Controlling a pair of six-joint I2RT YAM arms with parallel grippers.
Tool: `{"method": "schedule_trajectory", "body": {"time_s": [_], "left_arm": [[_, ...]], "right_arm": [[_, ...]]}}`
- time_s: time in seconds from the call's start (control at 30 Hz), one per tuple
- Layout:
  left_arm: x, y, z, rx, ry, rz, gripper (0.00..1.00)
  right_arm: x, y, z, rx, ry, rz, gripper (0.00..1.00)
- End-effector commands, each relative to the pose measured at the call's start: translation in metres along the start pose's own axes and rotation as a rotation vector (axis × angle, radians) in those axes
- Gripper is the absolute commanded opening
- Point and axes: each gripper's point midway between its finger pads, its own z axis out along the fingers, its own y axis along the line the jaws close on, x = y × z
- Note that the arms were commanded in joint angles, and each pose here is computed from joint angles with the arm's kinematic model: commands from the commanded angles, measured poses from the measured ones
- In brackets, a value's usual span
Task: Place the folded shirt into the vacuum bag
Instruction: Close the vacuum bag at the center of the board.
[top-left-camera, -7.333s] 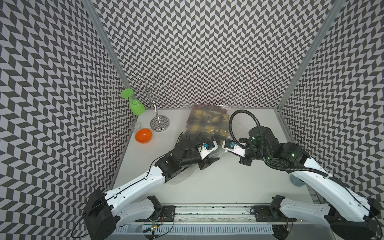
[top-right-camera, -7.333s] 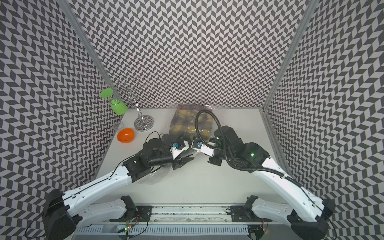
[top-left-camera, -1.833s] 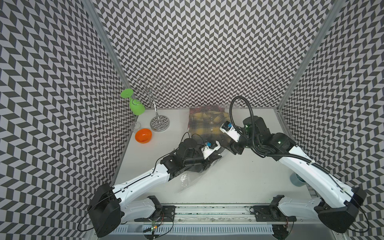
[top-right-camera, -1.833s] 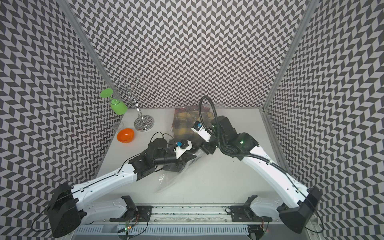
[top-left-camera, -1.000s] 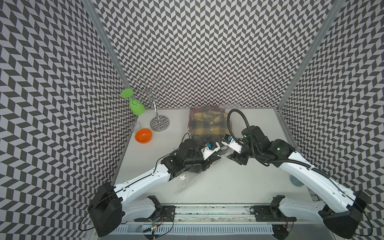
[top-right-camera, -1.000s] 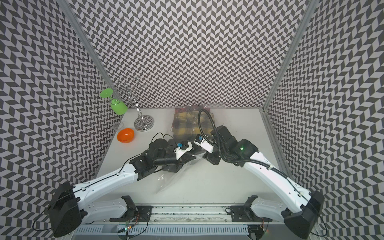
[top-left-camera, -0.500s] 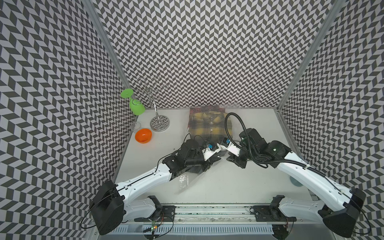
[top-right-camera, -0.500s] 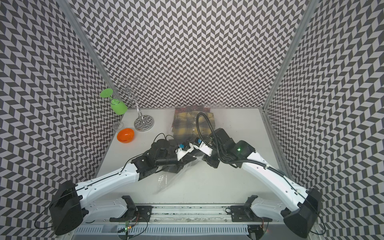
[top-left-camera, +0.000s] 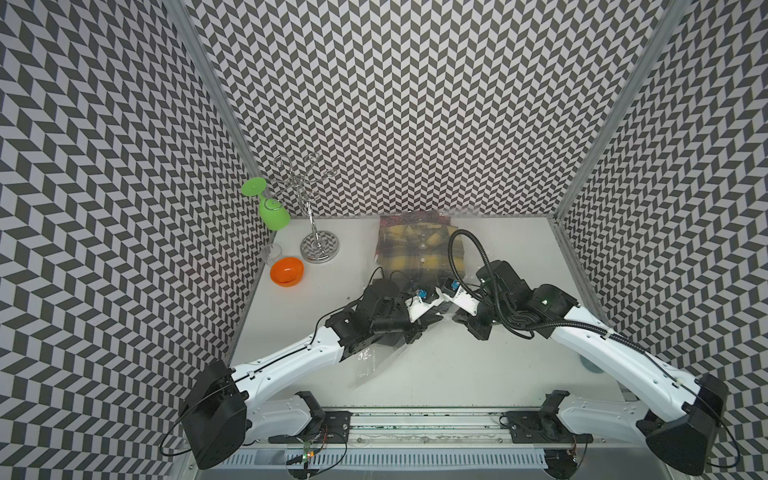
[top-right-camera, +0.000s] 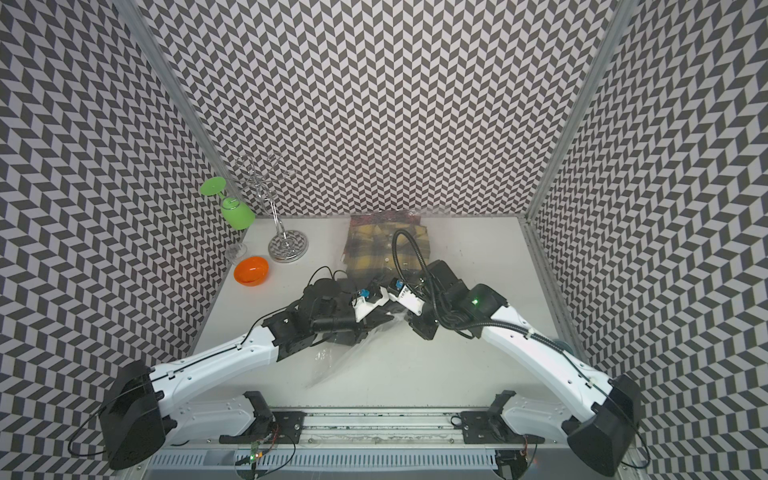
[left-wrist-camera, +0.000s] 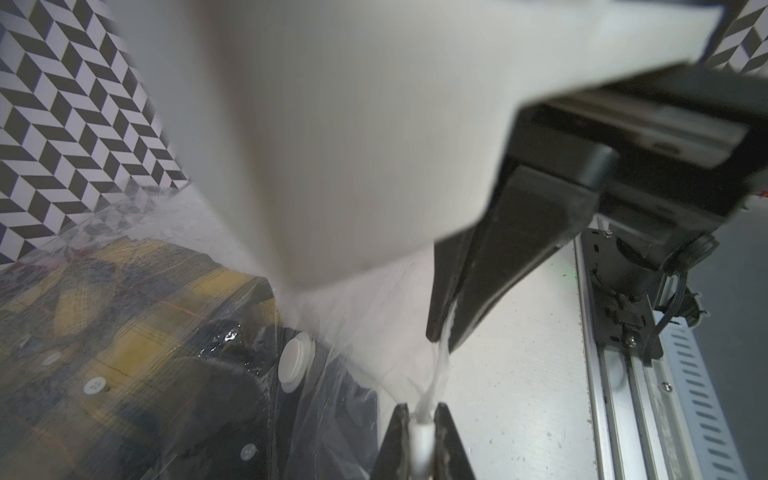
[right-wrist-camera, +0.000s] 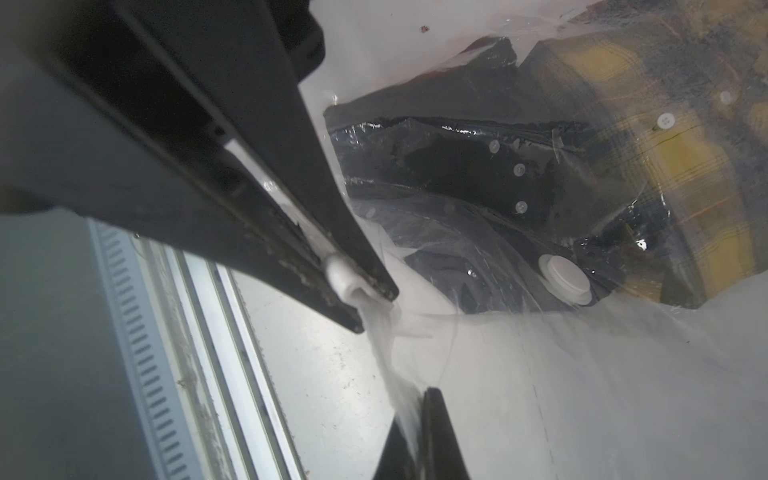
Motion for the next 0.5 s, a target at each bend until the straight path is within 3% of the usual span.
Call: {"method": "schedule_trajectory", "body": {"time_s": [0.0, 0.27, 0.47], "left_arm": [[-0.016, -0.008, 0.001, 0.016, -0.013, 0.047, 0.0], [0.028, -0.009, 0.001, -0.052, 0.173, 0.01, 0.0], [0.049, -0.013, 0.0, -0.068, 0.251, -0.005, 0.0]], "right_arm": [[-0.015, -0.013, -0.013, 0.086, -0.051, -0.012, 0.0], [-0.009, -0.04, -0.036, 0.209, -0.1, 0.063, 0.0], [-0.009, -0.066, -0.052, 0.304, -0.129, 0.107, 0.0]]}}
